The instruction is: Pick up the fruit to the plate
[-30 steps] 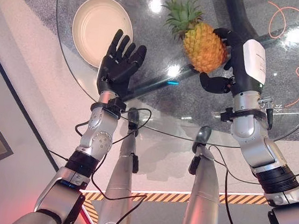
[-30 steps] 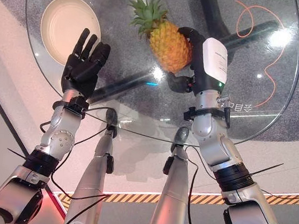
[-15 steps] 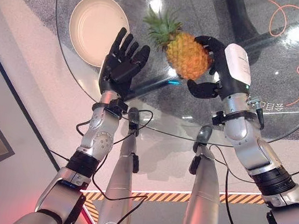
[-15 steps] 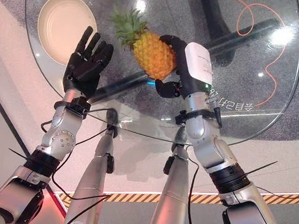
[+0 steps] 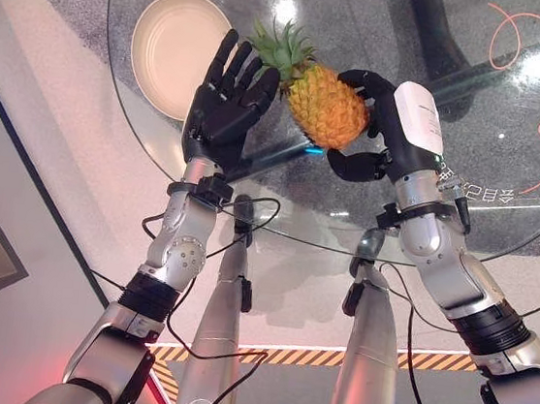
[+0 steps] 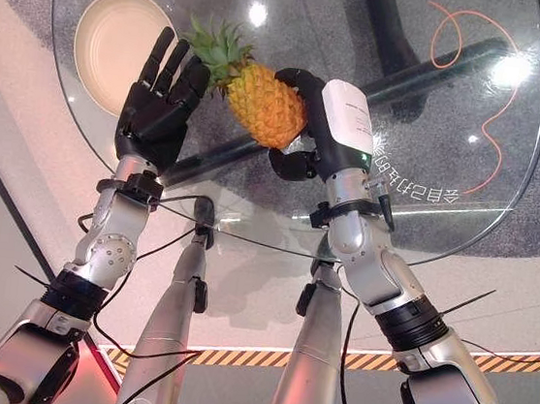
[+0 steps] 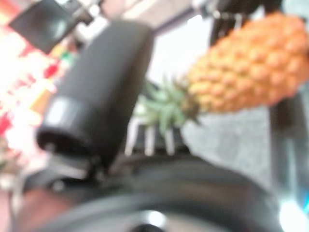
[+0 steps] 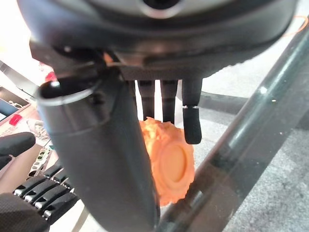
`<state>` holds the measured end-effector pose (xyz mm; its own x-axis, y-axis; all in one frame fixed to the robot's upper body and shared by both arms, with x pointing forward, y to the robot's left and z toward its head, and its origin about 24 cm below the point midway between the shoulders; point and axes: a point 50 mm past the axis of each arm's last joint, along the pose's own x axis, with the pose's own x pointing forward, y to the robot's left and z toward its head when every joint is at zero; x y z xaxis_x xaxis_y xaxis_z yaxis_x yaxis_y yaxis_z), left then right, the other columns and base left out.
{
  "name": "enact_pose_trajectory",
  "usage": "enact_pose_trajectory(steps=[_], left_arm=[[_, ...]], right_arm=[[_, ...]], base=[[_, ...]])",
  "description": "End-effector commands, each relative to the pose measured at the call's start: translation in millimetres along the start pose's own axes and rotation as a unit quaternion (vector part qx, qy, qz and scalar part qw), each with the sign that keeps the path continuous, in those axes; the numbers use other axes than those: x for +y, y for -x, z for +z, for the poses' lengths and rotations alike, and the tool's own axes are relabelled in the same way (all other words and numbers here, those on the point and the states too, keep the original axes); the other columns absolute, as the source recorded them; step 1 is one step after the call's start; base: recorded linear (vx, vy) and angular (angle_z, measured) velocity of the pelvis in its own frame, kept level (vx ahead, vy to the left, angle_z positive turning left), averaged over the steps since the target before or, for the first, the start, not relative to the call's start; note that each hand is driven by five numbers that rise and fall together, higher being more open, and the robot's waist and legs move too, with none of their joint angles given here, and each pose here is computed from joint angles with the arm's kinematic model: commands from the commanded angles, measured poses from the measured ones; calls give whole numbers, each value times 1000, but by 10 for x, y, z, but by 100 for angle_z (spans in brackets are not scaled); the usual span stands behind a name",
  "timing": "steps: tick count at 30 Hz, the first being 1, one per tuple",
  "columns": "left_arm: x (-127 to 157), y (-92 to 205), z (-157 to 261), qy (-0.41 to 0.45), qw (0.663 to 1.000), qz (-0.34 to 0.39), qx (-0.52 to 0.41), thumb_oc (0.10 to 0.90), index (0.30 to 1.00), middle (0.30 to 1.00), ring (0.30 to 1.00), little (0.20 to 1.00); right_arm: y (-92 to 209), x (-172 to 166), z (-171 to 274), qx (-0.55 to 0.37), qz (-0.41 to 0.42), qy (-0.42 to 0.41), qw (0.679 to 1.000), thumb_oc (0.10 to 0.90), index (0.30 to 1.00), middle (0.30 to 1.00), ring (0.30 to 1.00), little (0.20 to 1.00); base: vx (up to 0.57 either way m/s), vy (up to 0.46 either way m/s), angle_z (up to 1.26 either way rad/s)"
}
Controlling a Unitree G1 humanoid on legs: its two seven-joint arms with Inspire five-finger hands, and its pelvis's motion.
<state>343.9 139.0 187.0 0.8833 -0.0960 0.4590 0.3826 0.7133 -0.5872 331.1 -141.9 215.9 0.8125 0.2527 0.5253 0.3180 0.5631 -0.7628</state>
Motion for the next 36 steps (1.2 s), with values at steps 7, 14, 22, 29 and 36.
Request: enact_pose_trajectory(steps=[7, 14, 22, 29, 36], left_arm=[[-601, -95, 315, 37, 983, -168, -57, 800, 900, 900, 900, 900], [-650, -87, 356, 47, 980, -183, -59, 800, 900, 900, 900, 900], [-691, -90, 402, 52, 978, -194, -60, 800, 900, 900, 900, 900], [-737, -90, 406, 59, 977, -197, -61, 800, 900, 900, 900, 900], [-718, -107, 454, 40, 982, -166, -80, 800, 900, 900, 900, 900]], right_arm=[[-126, -542, 748, -184, -147, -45, 971, 100, 300, 300, 300, 200], [-98, -649, 767, -193, -186, -53, 962, 100, 300, 300, 300, 200], [-86, -697, 794, -207, -194, -58, 957, 100, 300, 300, 300, 200], [-94, -686, 854, -214, -192, -64, 956, 100, 300, 300, 300, 200], [-106, -728, 872, -215, -208, -64, 952, 100, 300, 300, 300, 200]], base=[[0, 0, 0], [0, 0, 0], [0, 0, 0], [0, 0, 0], [0, 0, 0]])
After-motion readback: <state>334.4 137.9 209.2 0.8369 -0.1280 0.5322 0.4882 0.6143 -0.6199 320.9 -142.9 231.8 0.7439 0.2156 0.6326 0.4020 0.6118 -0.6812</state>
